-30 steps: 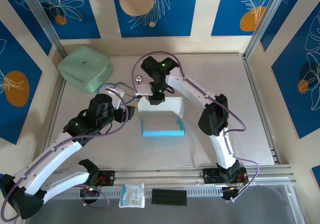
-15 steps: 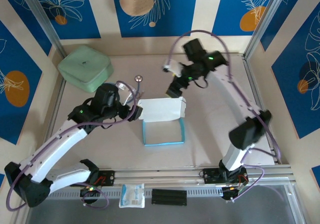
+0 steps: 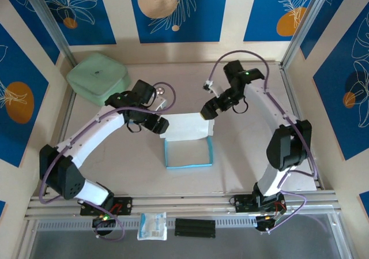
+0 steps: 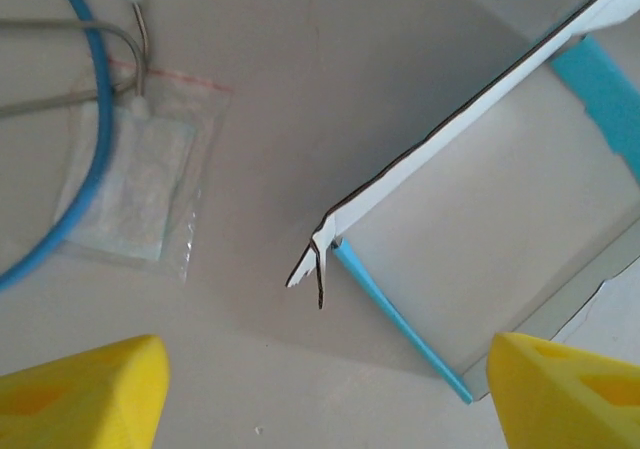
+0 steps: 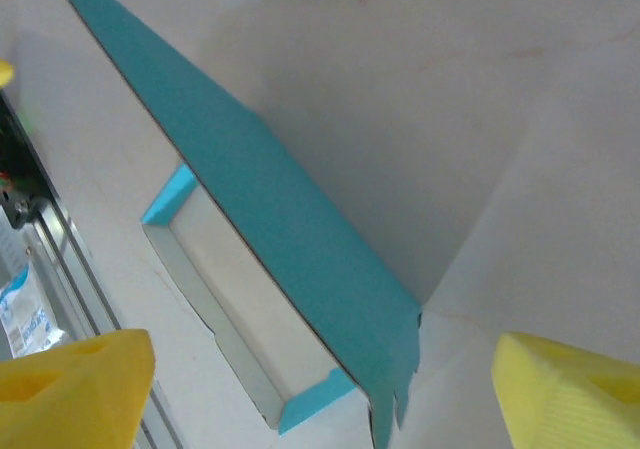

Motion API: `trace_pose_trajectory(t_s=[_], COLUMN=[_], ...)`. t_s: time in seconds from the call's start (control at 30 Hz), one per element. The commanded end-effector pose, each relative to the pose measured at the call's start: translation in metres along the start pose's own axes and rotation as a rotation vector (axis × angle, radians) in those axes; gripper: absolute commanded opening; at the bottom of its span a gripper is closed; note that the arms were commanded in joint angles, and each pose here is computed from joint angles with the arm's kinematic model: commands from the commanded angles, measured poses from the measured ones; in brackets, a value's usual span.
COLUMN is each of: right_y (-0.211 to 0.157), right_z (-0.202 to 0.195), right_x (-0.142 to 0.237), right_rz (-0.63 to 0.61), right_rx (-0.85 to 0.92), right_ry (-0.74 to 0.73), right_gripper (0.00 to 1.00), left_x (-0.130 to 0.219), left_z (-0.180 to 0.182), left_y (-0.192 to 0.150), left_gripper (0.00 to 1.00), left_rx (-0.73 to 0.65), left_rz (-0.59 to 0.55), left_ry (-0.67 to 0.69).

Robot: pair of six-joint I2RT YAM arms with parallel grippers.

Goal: Fold the paper box

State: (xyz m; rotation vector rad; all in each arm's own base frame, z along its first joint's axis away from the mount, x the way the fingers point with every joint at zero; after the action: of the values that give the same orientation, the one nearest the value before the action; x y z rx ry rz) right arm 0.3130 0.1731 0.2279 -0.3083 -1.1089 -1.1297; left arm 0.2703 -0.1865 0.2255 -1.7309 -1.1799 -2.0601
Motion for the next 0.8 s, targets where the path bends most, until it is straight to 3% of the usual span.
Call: trace_pose_trajectory(t_s=[0.0,0.2,0.4,0.77], right_y=[-0.012,-0.018,-0.032,-0.036], right_z=[0.001,-0.017,-0.014,-0.008], right_x=[-0.008,-0.012,-0.016,-0.019], right_rz=[0.089,0.150,0.170,0.137], right_rx=[0.011,-0.034,-0.031,-0.122], right_ry=[-0.069,-0.254,-0.282,-0.235], right_gripper=[0.85,0.76,0.72,0.36], left_x=[0.001,-0.014,-0.022,-0.033], left_z=[-0.005,-0.003,-0.003,-0.003], left_y=[-0.004,-0.003,-0.001,-0.002], left_gripper=[0.81,0.77,0.73,0.35], left_rx=[-0.027,-0.046,-0.078,-0.062], left_rz=[0.037,0.038,0.027,0.087], left_ry=[-0.058,-0.068,-0.074,-0.089])
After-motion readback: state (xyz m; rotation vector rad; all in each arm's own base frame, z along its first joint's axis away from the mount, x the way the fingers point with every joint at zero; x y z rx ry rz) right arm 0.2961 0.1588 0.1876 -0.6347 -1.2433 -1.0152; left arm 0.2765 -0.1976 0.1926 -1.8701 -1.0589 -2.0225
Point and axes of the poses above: each hand's point on the last joint's axis, 136 mm out from that joint toward the fingers, its own x axis back along the fingers, its own z axis along the line the jaws close on, y = z × x, the point moved 5 cm from there along x, back along the fingers, and after that the axes turned 12 degrees about -x, right-handed, at the moved point
